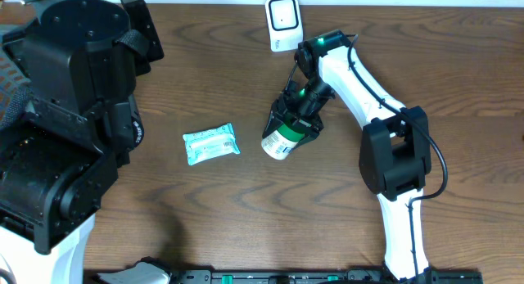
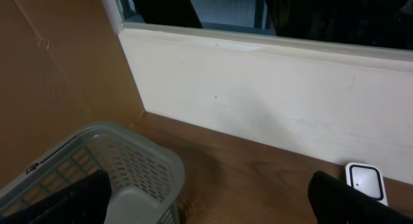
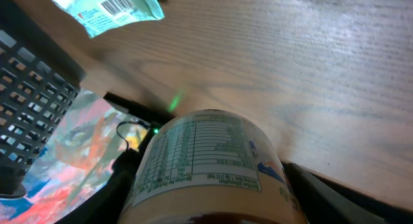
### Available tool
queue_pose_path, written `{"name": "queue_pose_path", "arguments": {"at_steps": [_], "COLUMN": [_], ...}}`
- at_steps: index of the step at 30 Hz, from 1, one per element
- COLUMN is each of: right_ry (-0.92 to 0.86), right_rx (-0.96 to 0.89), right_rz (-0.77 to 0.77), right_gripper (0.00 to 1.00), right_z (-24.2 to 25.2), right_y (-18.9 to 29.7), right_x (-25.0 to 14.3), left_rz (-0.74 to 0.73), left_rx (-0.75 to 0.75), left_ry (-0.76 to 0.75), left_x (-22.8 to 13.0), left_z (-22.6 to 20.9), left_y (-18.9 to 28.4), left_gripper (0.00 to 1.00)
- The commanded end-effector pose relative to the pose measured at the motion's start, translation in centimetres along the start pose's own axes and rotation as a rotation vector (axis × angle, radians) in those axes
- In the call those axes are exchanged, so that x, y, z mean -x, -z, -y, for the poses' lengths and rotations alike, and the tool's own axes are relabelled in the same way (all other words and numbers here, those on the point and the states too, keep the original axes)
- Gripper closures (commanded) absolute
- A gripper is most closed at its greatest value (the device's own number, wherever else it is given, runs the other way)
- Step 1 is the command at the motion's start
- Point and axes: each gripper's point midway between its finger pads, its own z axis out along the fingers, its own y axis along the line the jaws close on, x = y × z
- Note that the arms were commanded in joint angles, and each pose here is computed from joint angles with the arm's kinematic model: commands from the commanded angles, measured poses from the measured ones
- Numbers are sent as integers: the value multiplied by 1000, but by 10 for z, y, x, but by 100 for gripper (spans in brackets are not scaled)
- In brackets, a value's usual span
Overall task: Scan the item barcode
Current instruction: 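Lift the jar and carry it up to the white scanner, then hold the jar in front of the scanner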
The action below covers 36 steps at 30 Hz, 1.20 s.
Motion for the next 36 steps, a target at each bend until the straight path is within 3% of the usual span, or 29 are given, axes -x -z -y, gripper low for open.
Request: {"name": "queue_pose_path", "arguments": {"at_steps": [1,10,18,23,30,36], "right_ry": [53,203,374,421,339,446], "right_rx": [57,134,134,45,-310,-409], "right_rz": [18,217,515,726,1221,1378], "right_gripper": [48,46,53,53,52,57], "right_z": [-16,-42,-73,-86,-69,-79], "right_y": [5,15,73,127,225,249], "right_x": [0,52,99,112,154,181], "left_rz": [9,9,9,9,9,9], "left_rx": [9,9,9,9,10,9], "left_ry": [23,23,23,23,23,23], "left_x": [3,3,3,3,3,3], "left_z": [-6,-6,-6,-6,-6,-6], "left_y": [3,3,3,3,3,3], "left_gripper": [2,2,2,2,2,2]}}
